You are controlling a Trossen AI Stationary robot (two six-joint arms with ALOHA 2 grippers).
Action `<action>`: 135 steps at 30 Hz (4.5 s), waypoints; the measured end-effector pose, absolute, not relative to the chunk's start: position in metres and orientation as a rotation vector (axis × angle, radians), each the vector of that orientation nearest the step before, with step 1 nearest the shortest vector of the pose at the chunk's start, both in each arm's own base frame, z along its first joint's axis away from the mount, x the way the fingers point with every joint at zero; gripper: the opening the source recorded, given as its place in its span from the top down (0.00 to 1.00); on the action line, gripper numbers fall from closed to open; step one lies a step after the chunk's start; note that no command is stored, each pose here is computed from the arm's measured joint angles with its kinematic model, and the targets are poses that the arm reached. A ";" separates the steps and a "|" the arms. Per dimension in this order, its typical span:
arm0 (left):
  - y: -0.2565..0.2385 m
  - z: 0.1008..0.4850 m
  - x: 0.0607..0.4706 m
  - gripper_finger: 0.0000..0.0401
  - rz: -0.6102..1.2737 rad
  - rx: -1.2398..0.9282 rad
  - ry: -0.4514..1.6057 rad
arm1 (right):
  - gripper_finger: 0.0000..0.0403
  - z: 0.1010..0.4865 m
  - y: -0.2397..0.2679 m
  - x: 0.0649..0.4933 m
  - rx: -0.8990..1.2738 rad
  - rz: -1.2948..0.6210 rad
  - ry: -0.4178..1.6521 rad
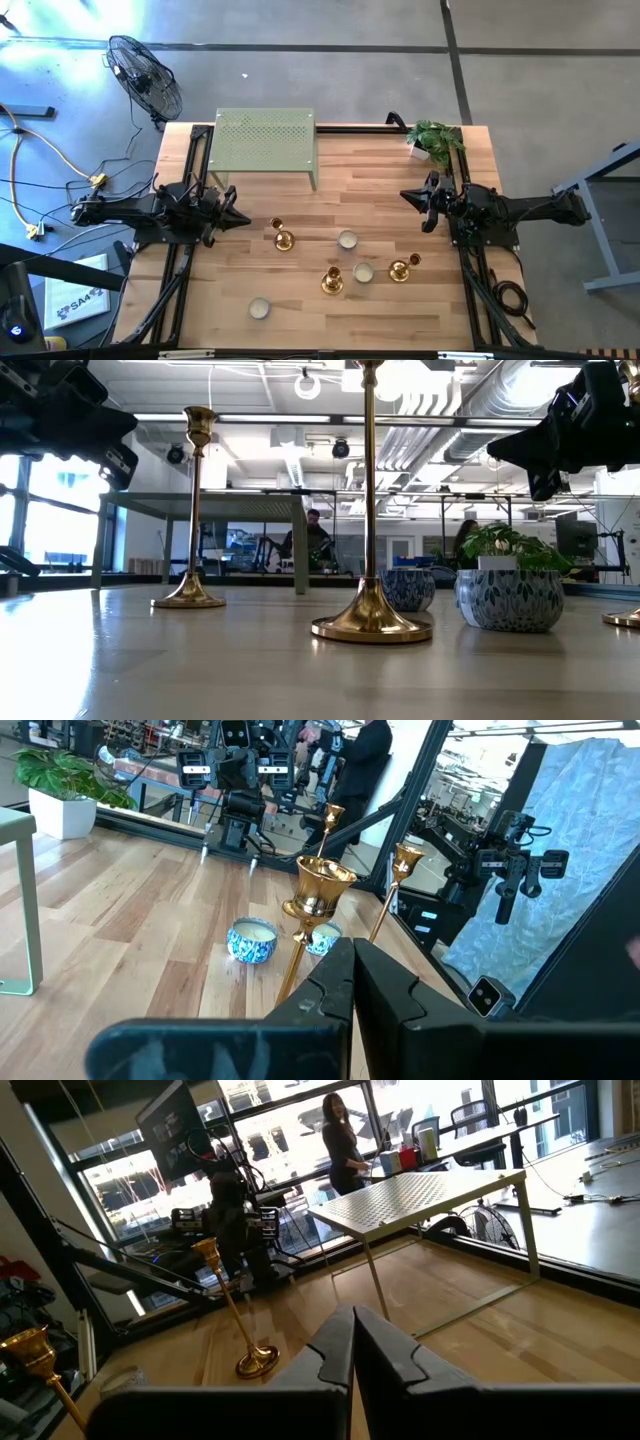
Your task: Pick & Place candle stick holders
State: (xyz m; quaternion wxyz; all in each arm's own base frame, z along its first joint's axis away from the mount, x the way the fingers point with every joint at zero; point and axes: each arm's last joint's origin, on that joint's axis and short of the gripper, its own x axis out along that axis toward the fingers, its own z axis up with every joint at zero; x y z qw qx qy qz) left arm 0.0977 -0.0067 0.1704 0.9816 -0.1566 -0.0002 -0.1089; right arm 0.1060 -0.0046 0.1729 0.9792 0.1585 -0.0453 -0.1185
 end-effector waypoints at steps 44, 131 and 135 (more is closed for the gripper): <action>-0.003 0.198 0.093 1.00 -0.183 -0.777 -0.170 | 0.73 0.216 -0.010 0.098 0.395 -0.398 -0.212; -0.035 0.319 0.245 0.49 -0.063 0.112 0.985 | 0.47 0.269 -0.008 0.096 0.141 -0.364 -0.081; -0.036 0.316 0.247 0.49 -0.080 0.104 1.000 | 0.47 0.269 -0.008 0.096 0.141 -0.357 -0.081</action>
